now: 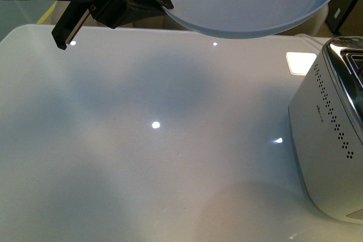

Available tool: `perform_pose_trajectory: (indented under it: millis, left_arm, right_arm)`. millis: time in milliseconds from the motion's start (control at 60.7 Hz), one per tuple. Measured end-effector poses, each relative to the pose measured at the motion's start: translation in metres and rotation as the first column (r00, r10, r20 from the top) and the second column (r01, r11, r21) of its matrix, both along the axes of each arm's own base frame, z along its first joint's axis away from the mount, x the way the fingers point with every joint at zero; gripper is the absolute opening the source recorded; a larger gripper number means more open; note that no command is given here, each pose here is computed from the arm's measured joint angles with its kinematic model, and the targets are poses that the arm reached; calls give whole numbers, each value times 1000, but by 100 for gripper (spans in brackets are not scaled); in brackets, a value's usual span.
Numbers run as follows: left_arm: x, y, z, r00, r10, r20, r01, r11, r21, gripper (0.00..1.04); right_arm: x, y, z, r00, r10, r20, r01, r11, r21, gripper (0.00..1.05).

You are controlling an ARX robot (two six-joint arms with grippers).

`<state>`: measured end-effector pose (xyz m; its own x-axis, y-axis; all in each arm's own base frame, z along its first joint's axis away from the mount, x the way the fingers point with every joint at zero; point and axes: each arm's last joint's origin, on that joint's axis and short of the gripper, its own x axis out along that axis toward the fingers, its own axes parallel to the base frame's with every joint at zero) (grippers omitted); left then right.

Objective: Left arm holds plate, right arm toasts bread

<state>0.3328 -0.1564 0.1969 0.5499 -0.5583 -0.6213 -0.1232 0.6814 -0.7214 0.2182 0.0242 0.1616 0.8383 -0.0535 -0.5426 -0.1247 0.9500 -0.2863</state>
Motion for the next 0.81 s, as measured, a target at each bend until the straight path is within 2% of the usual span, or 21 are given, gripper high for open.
perform_pose_trajectory:
  millis: [231, 362, 461, 642, 725, 807]
  left_arm:
    - [0, 0, 0, 1000, 0, 0, 0, 1000, 0, 3]
    - [0, 0, 0, 1000, 0, 0, 0, 1000, 0, 3]
    - [0, 0, 0, 1000, 0, 0, 0, 1000, 0, 3]
    - [0, 0, 0, 1000, -1, 0, 1, 1000, 0, 3]
    - [0, 0, 0, 1000, -1, 0, 1, 1000, -1, 3]
    - [0, 0, 0, 1000, 2, 0, -2, 1000, 0, 3]
  right_arm:
    - [-3, -6, -7, 999, -38, 10, 38, 999, 14, 64]
    - [-8, -9, 8, 990, -66, 126, 61, 997, 46, 83]
    - [-17, -14, 25, 965, -119, 235, 108, 992, 56, 97]
    - [-25, -17, 37, 939, -145, 313, 123, 988, 90, 95]
    - [-30, -22, 27, 890, -91, 446, -10, 975, 220, 80]
    - [-40, -24, 26, 852, -102, 514, -45, 963, 266, 66]
